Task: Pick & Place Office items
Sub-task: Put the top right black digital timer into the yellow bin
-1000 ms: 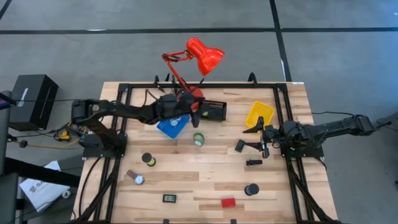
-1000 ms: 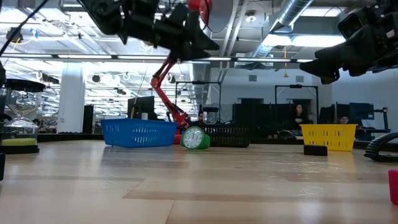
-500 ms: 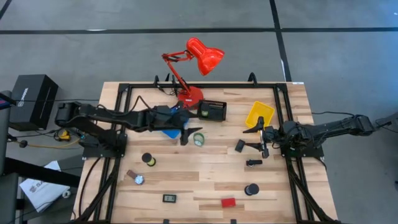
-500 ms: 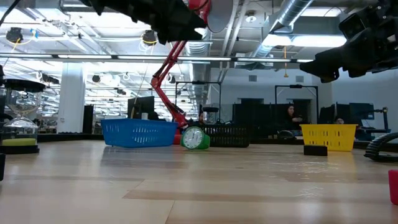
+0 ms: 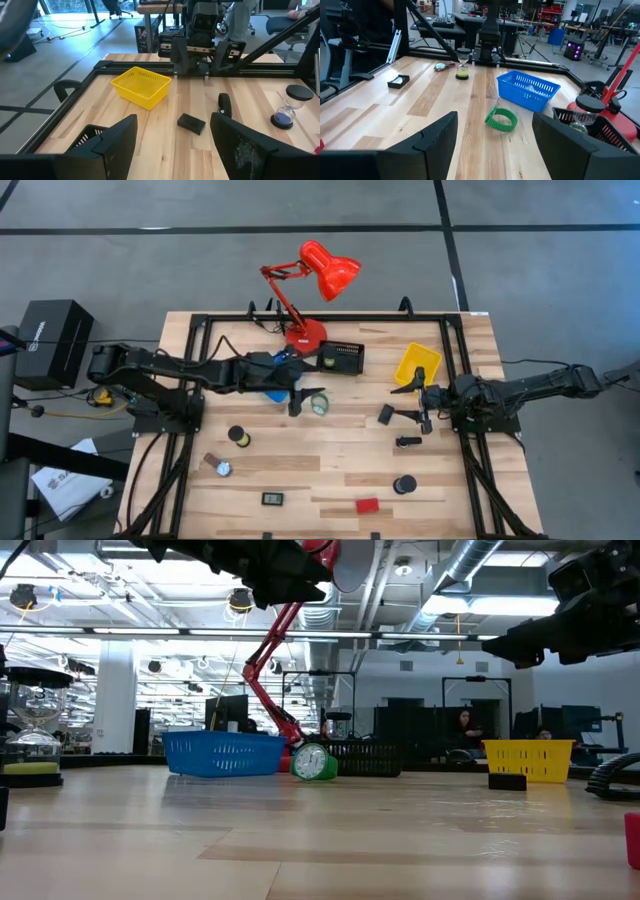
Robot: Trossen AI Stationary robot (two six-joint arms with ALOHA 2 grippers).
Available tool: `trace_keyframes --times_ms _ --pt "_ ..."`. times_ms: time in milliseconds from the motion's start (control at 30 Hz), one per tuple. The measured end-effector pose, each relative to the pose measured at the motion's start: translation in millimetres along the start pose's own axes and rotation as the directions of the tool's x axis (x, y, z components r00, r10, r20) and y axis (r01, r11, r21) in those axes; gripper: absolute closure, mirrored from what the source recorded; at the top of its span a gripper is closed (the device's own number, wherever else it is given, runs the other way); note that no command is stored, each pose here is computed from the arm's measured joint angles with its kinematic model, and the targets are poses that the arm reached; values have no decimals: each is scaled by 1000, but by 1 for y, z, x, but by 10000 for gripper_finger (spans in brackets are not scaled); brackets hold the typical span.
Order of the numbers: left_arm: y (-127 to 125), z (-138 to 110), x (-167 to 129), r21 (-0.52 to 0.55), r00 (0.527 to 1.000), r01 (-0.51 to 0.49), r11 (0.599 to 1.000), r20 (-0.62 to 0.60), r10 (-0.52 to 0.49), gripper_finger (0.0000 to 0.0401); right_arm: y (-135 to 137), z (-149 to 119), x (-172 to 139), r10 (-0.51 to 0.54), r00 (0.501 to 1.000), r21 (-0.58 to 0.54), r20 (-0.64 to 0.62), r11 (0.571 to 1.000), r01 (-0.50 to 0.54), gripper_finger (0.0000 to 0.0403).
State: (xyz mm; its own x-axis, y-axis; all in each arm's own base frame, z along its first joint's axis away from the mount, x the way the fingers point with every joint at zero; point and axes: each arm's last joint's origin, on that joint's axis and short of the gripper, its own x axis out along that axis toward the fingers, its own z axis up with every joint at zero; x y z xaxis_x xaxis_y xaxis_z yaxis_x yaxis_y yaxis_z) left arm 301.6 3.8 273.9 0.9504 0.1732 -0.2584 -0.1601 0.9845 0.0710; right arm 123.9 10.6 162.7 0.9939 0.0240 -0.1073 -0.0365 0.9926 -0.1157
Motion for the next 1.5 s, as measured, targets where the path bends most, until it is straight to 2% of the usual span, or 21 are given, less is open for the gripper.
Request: trace_keyframes --times_ms 567,667,833,1033,1233,1333,1433,1500 --pt "12 2 2 31 999 -39 999 21 39 156 -1 0 0 -27 1000 3 -4 1000 27 154" --pt "12 2 2 31 999 -40 999 23 40 156 -2 0 0 -58 998 3 0 998 58 154" --pt "12 3 2 30 999 -40 999 29 39 156 -5 8 1 -156 986 -57 50 986 159 154" --pt "12 4 2 28 998 -41 999 41 40 156 -6 25 9 -140 989 -69 51 987 143 154" --pt "12 4 2 27 998 -41 999 44 40 156 -6 39 28 -127 991 -114 -38 986 122 154" --pt "12 4 2 27 998 -41 999 44 40 156 -5 43 41 -95 977 -173 -192 983 61 154" --pt "12 4 2 27 998 -41 999 44 40 156 -3 53 52 -23 930 -188 -367 981 -50 154" --pt "12 4 2 27 998 -41 999 44 40 156 -2 60 59 29 875 -148 -483 982 -114 154"
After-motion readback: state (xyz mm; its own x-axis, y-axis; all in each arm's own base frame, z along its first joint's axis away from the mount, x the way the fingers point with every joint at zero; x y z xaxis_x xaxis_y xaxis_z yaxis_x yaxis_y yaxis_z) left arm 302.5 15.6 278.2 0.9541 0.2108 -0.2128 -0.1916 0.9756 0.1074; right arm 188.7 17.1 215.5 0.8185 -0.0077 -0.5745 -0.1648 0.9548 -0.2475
